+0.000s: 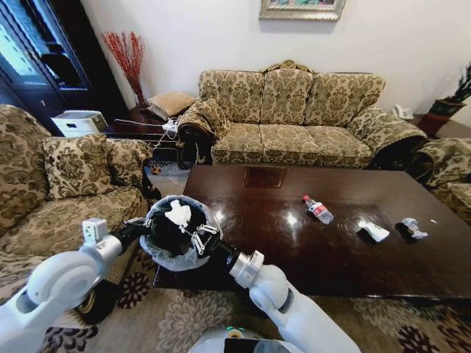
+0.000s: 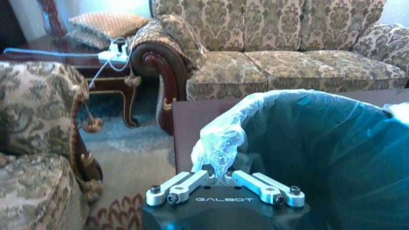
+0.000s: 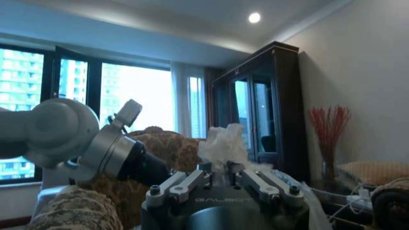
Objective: Move to the front of the table and place the trash on the table into the trash bin.
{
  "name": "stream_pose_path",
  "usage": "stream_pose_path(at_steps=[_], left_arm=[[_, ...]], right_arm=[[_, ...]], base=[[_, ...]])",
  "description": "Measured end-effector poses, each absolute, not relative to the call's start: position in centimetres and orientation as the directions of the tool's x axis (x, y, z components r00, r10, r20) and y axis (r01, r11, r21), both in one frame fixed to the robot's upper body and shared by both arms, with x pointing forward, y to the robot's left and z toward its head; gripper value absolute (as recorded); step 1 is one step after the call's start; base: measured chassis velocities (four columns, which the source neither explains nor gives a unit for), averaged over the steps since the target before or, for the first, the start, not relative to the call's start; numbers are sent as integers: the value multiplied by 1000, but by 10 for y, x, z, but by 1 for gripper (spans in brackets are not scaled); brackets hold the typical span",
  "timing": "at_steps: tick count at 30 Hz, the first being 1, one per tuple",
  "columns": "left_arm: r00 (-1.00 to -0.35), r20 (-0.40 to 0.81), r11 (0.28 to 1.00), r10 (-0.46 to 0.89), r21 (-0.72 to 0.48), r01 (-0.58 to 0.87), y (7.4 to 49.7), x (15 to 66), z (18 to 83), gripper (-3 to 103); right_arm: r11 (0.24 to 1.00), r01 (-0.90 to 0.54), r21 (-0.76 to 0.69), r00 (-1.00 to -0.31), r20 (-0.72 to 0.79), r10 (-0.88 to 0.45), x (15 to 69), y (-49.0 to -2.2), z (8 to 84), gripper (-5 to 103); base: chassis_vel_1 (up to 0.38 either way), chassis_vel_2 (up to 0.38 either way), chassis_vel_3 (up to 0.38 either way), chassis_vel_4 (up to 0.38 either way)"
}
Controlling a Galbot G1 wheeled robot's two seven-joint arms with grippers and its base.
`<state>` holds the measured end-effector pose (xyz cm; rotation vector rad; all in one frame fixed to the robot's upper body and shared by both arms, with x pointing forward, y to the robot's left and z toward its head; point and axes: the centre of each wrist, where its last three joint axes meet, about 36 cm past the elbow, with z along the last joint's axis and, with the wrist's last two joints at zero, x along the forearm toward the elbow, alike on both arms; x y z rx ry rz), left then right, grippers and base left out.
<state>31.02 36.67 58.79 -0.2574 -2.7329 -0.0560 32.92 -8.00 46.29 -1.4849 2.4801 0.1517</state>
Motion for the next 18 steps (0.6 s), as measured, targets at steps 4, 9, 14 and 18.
stream_pose_path(at_steps=[4,9,14,18], left_arm=[[-905,386,980,176,18,199,368,314,595,1],[-903,389,978,181,26,208,368,316,599,1],[-900,393,976,187,27,215,367,315,599,1],[-899,394,975,190,32,220,367,316,600,1]], right_arm=[[489,-871,-45,-460,-270,-846,325,-87,466,24],[503,-863,-54,-467,-297,-833,322,-90,470,46],[511,-858,-53,-473,-309,-825,321,-90,470,62],[512,-858,-51,-473,-312,-824,320,-90,472,74]], base=[[0,0,0,0],[0,0,0,0],[0,0,0,0],[0,0,0,0]])
